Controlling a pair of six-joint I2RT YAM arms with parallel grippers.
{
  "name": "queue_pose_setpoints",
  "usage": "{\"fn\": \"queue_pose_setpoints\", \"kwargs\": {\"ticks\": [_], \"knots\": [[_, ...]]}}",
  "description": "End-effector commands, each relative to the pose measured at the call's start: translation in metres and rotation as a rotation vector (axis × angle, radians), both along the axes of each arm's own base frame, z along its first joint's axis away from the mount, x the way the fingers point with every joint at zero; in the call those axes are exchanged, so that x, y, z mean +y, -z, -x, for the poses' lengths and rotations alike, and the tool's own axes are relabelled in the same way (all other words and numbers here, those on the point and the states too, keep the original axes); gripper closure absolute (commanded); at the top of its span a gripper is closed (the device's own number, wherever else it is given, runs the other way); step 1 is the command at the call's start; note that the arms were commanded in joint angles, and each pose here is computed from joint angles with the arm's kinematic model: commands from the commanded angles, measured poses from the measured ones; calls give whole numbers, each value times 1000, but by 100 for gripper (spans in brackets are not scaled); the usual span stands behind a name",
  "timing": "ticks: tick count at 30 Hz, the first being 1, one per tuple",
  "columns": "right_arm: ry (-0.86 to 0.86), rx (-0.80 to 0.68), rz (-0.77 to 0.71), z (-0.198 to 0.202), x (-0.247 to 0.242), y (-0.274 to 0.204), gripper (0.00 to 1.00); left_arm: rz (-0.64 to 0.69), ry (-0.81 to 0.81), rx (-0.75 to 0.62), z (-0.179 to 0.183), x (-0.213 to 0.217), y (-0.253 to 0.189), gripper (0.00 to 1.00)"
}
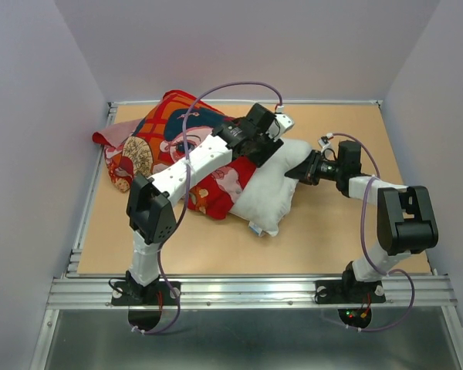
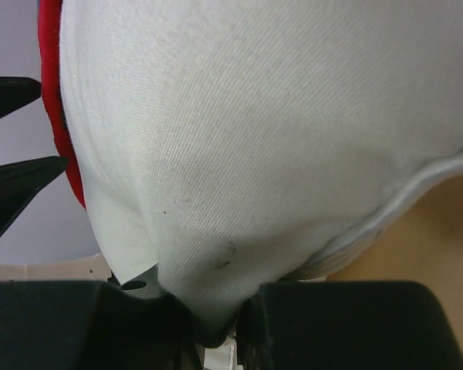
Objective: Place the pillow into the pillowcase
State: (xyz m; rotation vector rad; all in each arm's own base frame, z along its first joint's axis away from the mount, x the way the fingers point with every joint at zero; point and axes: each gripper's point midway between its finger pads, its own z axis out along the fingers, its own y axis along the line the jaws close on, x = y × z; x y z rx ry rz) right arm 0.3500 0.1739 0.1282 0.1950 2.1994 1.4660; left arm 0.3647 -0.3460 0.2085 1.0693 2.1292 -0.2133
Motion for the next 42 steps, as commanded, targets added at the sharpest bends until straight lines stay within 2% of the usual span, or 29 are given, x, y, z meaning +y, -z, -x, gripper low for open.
{"fn": "queue_pose_setpoints", "kwargs": {"ticks": [1, 6, 12, 15, 16, 19, 23, 27, 29, 38, 42], "knots": [[-25, -58, 5, 5, 5, -8, 99, -97, -76, -11, -12, 16, 16, 37], [-28, -67, 4, 4, 5, -10, 100, -149, -135, -22, -20, 33, 24, 40], [-30, -69, 7, 5, 5, -11, 99, -80, -121, -34, -21, 39, -7, 57], [-28, -65, 8, 3, 5, -9, 99, -30, -94, 4, -18, 38, -16, 74], [-28, -65, 8, 3, 5, -9, 99, -7, -62, 28, -13, 32, -15, 85], [-29, -72, 8, 2, 5, -11, 99, 49, -12, 72, -6, 23, -20, 95], [-34, -82, 7, 3, 5, -14, 99, 157, 86, 81, 3, 6, -41, 100], [-34, -82, 5, 3, 5, -14, 99, 266, 208, 107, 18, -16, -65, 100], [-35, -82, 6, 4, 6, -14, 99, 307, 251, 118, 24, -24, -76, 97], [-37, -85, 1, 2, 6, -17, 99, 334, 294, 168, 33, -29, -73, 100], [-30, -92, -59, -3, 10, -32, 99, 410, 397, 164, 45, -59, -87, 100]]}}
